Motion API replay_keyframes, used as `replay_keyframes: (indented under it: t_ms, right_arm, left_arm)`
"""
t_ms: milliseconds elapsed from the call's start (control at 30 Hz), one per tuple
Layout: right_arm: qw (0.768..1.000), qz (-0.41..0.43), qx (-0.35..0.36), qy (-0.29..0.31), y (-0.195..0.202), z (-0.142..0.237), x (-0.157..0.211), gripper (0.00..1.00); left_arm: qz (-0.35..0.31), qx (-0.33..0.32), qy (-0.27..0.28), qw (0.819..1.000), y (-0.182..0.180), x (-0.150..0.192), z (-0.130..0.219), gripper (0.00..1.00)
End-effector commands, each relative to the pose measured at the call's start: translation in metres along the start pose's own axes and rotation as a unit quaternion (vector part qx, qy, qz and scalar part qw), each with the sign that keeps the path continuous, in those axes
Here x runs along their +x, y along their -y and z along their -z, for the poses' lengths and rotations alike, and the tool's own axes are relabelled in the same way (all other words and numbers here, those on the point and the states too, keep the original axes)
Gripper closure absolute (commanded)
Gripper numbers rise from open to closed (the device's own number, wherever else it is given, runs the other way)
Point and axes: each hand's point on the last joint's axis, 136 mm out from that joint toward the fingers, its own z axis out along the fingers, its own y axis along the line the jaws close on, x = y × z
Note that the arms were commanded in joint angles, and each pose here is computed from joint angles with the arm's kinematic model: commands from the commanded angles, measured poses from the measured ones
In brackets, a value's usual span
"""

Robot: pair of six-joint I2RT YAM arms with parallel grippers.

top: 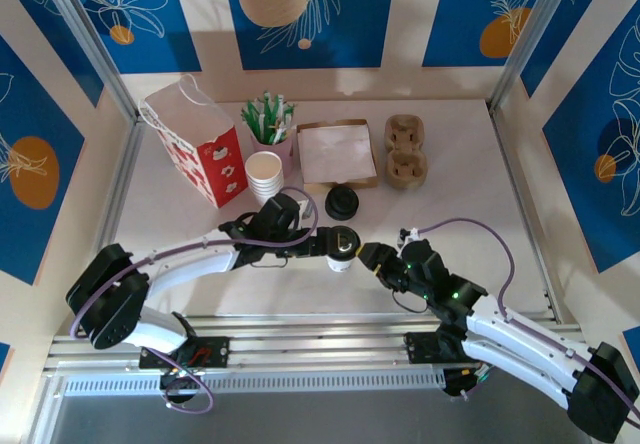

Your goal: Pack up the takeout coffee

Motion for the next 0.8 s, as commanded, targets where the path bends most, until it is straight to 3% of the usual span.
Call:
replay_keyframes:
  t_ms: [0, 567, 767]
  right_arm:
    - [0.991, -0.027, 0.132, 0.022, 0.063, 0.006, -0.003, 0.45]
    - [0.975, -0.014, 0.224, -0.003, 0.085, 0.001, 0.003, 0.45]
    - [0.980, 0.016, 0.197, 0.015, 0.056, 0.012, -0.012, 0.42]
  left_arm:
    - [0.025, -0.080, -0.071, 0.994, -0.051, 0.048, -0.014, 0.06]
    - [0.038, -0.084, -0.083, 0.992, -0.069, 0.067, -0.023, 0.06]
    - [0.031, -0.079, -0.075, 0.994, -0.064, 0.063, -0.018, 0.06]
